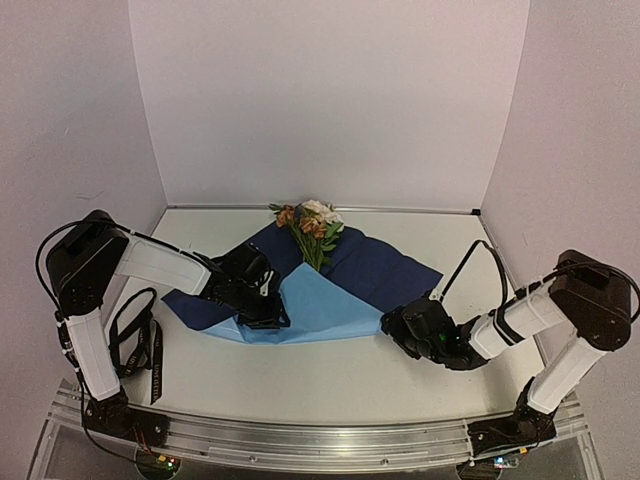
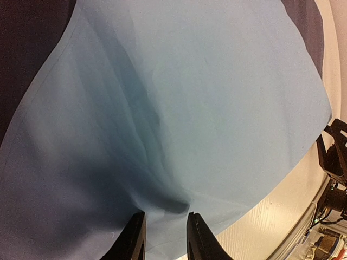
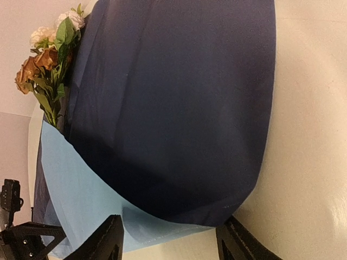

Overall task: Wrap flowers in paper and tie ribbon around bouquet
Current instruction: Pick up the one-fourth-folded wrapping paper from the center of the board.

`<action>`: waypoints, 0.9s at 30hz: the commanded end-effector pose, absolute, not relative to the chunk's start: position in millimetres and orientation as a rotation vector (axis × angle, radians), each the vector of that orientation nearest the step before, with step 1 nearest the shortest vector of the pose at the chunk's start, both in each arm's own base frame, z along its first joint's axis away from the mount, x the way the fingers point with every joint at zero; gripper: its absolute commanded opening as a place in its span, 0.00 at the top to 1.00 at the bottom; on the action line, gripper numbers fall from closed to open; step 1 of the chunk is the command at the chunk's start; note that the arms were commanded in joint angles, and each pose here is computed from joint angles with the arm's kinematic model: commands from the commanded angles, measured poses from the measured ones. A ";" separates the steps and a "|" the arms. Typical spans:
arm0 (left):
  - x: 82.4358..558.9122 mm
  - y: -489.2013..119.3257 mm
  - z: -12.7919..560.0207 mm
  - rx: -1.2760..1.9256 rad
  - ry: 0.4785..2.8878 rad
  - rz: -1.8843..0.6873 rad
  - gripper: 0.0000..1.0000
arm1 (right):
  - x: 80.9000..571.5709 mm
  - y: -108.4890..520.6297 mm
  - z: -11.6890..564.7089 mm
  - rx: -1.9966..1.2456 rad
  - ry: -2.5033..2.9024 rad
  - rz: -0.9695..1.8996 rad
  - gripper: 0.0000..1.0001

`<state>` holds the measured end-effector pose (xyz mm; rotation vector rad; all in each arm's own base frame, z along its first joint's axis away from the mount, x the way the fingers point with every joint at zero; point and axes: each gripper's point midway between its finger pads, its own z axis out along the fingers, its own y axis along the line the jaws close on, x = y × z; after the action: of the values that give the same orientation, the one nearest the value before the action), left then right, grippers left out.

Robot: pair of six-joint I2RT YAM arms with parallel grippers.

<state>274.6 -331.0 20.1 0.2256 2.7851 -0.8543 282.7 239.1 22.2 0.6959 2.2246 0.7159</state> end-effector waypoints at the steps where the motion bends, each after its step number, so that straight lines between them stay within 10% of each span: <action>1: 272.0 -330.9 13.5 0.217 2.804 -0.861 0.73 | 283.5 226.9 -3.8 0.762 2.277 0.619 0.40; 9: 272.3 -331.5 12.8 0.231 2.807 -0.856 0.73 | 293.2 228.5 -2.4 0.766 2.263 0.633 0.61; 15: 270.0 -332.3 16.3 0.237 2.807 -0.874 0.73 | 290.6 228.6 4.2 0.674 2.277 0.627 0.99; 27: 235.1 -374.2 60.7 0.446 2.714 -0.959 0.69 | 242.0 185.8 -5.0 0.595 2.275 0.523 1.00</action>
<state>250.0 -348.1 23.5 0.3177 2.8035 -0.9040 261.4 210.0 5.5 0.6391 2.2625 0.6399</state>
